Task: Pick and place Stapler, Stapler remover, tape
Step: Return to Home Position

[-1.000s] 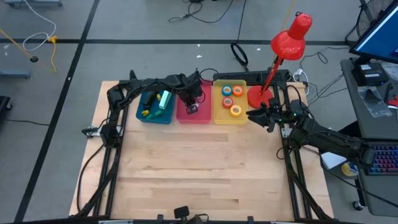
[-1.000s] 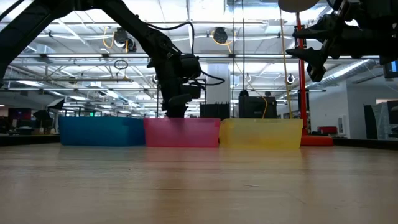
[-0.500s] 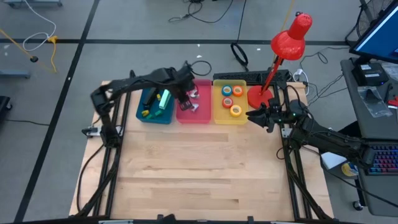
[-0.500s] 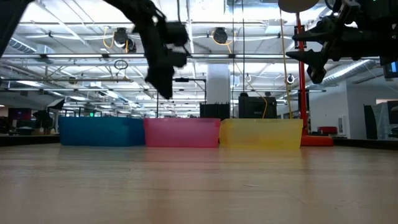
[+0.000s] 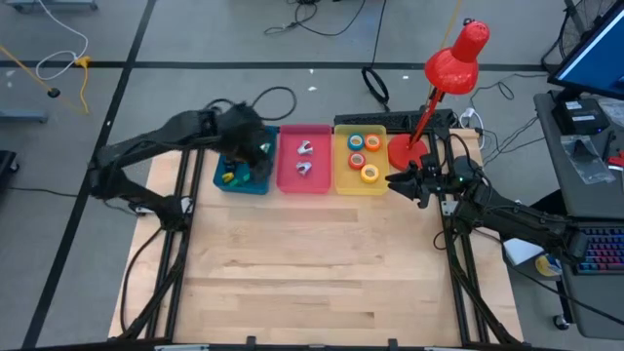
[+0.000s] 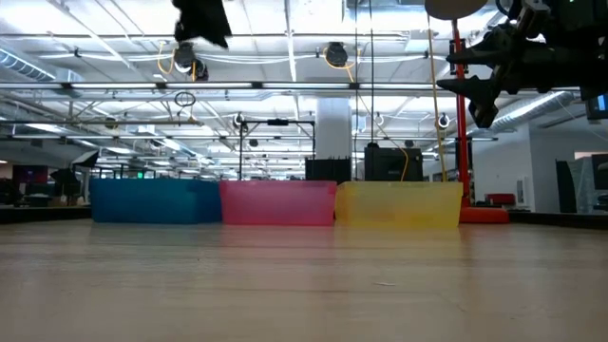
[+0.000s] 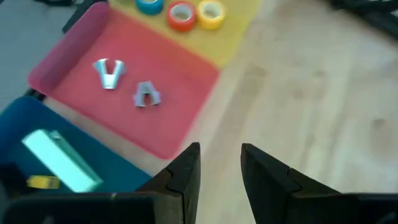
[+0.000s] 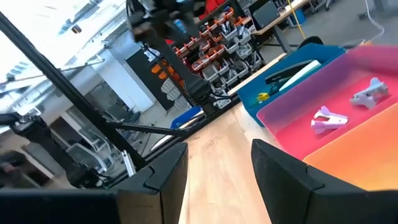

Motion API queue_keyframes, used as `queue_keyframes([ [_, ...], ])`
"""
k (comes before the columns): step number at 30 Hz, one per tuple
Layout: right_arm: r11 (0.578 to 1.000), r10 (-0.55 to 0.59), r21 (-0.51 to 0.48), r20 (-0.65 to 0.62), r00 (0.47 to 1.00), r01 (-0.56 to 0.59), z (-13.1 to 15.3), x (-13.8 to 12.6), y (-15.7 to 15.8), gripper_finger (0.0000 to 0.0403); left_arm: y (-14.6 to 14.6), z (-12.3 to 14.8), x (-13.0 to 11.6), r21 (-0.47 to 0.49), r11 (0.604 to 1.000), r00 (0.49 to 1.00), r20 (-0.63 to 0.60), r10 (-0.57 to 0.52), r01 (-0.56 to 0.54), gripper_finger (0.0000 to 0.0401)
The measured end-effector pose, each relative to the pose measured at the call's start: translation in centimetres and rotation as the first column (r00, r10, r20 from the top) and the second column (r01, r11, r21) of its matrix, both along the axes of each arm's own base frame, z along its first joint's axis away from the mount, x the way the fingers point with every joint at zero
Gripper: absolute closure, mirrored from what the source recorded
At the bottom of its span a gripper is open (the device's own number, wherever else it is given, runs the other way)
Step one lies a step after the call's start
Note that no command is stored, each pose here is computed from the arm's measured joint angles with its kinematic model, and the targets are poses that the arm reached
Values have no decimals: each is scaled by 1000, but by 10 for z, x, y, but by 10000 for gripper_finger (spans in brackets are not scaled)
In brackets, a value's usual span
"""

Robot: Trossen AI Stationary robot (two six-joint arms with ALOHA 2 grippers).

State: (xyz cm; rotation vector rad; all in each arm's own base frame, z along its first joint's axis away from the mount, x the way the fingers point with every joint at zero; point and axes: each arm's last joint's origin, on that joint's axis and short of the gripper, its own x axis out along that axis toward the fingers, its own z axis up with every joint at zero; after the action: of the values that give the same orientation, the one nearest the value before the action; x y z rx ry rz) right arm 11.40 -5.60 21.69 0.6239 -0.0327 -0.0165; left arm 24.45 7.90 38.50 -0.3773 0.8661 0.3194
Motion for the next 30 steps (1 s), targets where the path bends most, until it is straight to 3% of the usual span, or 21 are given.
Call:
queue_keyframes([
  [3,997,3,-81,2,1000,-3,1,0,0,231,-22,14,-13,-18,999,998,63,-26,27,283],
  [7,985,-1,-171,11,1000,2,2,-1,1,231,-56,26,-27,21,990,980,138,-144,142,283],
  [11,979,0,-202,11,1000,2,2,-2,1,232,-84,25,-42,63,989,955,261,-143,131,283],
  [19,978,-3,-207,-19,1000,-1,-1,-4,3,232,-121,-21,-80,78,988,863,481,-156,135,283],
  [24,983,-2,-184,-2,1000,2,1,-6,4,232,-125,-55,-97,89,994,786,609,-104,63,283],
  [30,982,-7,-190,18,1000,11,3,-8,5,232,-124,-89,-113,103,991,699,702,-135,88,283],
])
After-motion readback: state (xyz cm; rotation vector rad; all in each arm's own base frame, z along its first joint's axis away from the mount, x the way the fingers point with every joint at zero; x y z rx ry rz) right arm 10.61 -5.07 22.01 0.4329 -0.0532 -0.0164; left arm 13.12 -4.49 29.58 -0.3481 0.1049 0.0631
